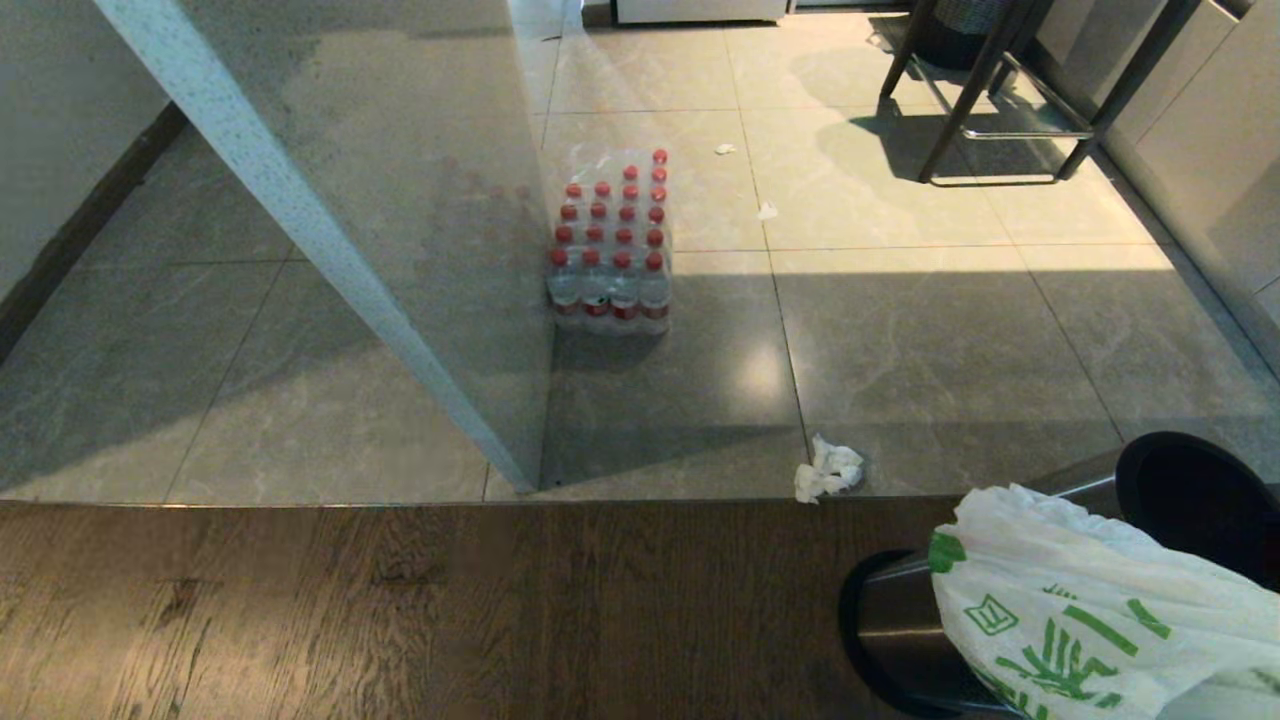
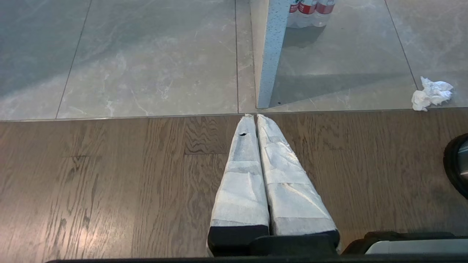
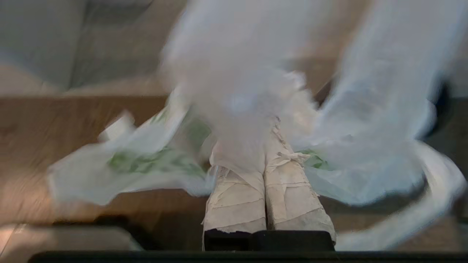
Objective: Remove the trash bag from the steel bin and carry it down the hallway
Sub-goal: Pick up the trash bag
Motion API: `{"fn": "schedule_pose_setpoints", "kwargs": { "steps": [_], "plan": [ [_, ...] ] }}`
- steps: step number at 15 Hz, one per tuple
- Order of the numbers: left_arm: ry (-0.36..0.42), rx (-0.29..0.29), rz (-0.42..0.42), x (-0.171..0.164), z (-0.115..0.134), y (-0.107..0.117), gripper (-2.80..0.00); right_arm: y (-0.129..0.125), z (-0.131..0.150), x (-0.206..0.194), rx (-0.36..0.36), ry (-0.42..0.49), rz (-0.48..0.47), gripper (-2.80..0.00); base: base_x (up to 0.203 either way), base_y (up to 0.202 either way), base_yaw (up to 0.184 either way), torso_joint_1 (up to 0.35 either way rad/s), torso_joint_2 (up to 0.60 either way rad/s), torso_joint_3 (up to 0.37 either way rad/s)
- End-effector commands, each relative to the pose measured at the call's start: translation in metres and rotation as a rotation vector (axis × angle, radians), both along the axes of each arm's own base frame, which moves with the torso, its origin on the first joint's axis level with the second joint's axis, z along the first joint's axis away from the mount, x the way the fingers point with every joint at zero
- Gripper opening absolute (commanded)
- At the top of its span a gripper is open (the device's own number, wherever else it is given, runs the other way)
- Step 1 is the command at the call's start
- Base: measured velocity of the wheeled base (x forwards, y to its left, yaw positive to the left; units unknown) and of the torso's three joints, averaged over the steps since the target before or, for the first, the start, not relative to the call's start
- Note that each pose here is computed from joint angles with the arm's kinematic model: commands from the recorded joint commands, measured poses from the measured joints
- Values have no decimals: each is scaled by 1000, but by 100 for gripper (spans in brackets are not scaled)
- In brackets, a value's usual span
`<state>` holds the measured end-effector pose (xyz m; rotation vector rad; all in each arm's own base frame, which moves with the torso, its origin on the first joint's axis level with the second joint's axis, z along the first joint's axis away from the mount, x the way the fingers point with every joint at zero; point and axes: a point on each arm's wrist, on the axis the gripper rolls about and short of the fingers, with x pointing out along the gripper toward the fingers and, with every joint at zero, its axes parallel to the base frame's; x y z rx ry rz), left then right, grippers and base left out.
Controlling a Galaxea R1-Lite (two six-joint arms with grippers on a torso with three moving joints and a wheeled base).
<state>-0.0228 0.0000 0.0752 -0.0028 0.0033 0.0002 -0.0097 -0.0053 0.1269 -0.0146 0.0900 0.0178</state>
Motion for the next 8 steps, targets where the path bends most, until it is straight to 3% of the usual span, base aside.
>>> {"fn": "schedule_pose_setpoints", "kwargs": {
  "steps": [1, 6, 8],
  "plan": [
    [0, 0, 1, 0, 0, 0, -280, 3, -12, 1, -1, 38, 32, -280, 0, 0, 0, 0, 0, 0],
    [0, 0, 0, 0, 0, 0, -280, 5, -42, 6, -34, 75, 95, -280, 0, 0, 0, 0, 0, 0],
    [0, 0, 0, 0, 0, 0, -280, 5, -46, 6, -9, 116, 94, -280, 0, 0, 0, 0, 0, 0]
  ]
}}
